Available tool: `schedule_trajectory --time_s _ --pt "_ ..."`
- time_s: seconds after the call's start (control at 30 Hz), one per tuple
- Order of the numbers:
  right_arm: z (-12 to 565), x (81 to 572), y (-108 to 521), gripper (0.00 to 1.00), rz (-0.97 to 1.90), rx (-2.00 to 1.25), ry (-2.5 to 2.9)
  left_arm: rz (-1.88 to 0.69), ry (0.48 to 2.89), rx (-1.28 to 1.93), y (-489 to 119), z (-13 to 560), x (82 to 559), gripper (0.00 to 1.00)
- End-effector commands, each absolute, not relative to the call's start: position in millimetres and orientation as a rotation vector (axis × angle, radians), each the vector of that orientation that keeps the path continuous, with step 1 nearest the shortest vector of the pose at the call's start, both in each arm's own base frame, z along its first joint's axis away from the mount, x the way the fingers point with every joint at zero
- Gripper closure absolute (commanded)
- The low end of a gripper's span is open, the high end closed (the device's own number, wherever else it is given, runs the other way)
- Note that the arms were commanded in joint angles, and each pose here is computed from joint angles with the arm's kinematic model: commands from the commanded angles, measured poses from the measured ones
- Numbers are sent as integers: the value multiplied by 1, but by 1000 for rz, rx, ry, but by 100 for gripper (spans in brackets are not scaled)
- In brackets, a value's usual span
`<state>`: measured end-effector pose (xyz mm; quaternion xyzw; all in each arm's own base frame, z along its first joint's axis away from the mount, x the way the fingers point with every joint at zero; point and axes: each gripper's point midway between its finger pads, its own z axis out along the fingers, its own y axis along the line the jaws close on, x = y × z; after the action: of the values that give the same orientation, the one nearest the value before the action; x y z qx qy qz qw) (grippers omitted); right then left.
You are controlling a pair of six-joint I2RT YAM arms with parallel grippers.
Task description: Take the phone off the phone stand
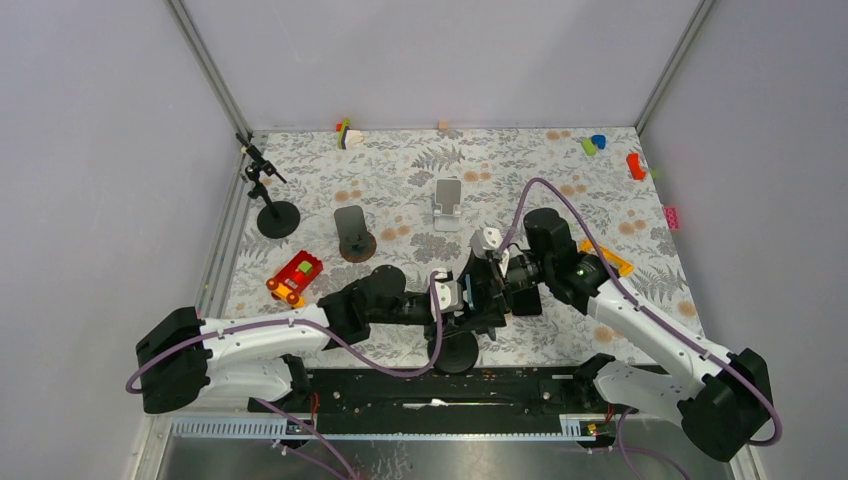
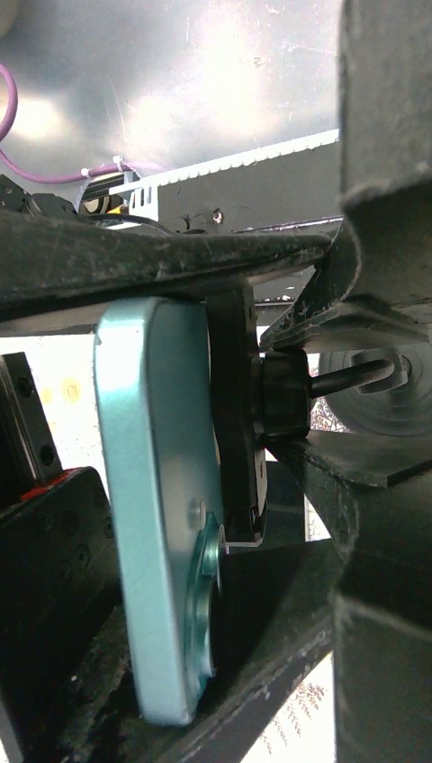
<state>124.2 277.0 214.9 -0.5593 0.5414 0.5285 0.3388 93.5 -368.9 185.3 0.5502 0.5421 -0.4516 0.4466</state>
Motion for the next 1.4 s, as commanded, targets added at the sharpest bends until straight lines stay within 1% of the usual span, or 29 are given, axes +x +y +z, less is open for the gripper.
schedule_trajectory --time_s 0.0,0.2,0.57,1.07,1.37 --pt "170 255 257 100 661 -1380 1504 -1616 960 1745 -354 206 -47 100" --pt "166 250 253 100 668 -1426 1521 -1613 966 1764 -347 200 -50 100" --pt "177 216 258 100 833 -1428 1463 -1621 926 1770 -331 205 -54 100" --pt "216 168 254 100 1006 -1434 1356 -1619 930 1778 -328 207 -41 100" --pt "231 150 255 100 1107 -1390 1322 -1571 995 1730 -332 204 -21 100"
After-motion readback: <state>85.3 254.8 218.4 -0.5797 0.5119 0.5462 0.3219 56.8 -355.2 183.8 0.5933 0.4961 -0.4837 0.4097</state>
